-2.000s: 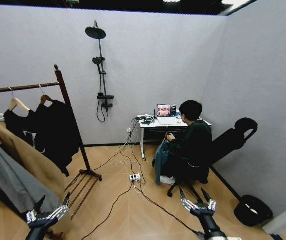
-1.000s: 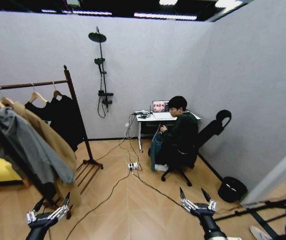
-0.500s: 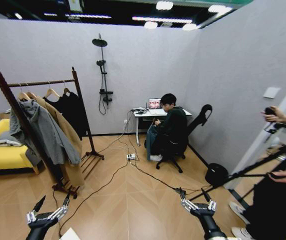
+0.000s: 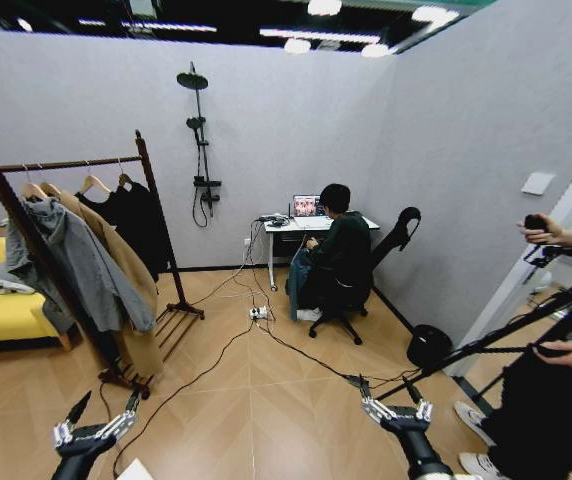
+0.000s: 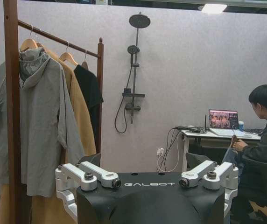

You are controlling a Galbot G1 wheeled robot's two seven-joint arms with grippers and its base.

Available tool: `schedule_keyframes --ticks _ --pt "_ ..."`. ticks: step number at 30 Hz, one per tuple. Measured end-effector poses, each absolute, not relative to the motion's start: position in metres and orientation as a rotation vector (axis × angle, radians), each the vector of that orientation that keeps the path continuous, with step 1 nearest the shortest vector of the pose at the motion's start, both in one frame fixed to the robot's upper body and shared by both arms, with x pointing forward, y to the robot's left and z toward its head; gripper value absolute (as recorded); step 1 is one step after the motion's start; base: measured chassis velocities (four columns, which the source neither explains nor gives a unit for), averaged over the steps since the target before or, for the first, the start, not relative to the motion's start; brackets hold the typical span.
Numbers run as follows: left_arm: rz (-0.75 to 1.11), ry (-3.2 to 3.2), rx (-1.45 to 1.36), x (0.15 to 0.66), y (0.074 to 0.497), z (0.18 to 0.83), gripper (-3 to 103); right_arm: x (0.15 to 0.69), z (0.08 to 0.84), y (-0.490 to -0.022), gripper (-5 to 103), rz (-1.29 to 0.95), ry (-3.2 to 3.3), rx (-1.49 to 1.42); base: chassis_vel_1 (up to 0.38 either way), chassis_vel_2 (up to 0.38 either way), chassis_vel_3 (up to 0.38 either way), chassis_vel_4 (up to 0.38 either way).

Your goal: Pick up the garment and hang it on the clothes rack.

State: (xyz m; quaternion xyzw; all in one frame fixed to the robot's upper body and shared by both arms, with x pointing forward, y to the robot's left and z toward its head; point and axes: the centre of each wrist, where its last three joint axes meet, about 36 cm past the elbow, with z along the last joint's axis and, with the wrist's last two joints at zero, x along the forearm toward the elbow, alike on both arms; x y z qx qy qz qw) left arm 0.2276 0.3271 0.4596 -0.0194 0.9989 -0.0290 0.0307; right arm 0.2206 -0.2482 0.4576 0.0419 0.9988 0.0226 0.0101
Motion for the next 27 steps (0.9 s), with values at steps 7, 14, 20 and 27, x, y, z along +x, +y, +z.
schedule_keyframes --ticks 7,14,20,27 --pt "-0.089 3.078 -0.06 0.2276 0.3271 0.4596 100 0.2207 0.4576 -0.2482 100 0.071 3.118 0.131 0.0 0.0 0.0 0.0" --pt "-0.089 3.078 -0.06 0.2276 0.3271 0.4596 100 0.2207 0.4576 -0.2482 100 0.071 3.118 0.131 0.0 0.0 0.0 0.0" --pt "-0.089 3.078 -0.06 0.2276 0.3271 0.4596 100 0.2206 0.4576 -0.2482 100 0.071 3.118 0.131 0.0 0.0 0.0 0.0" --pt "-0.09 3.078 -0.06 0.2276 0.3271 0.4596 100 0.2207 0.4576 -0.2482 100 0.071 3.118 0.131 0.0 0.0 0.0 0.0"
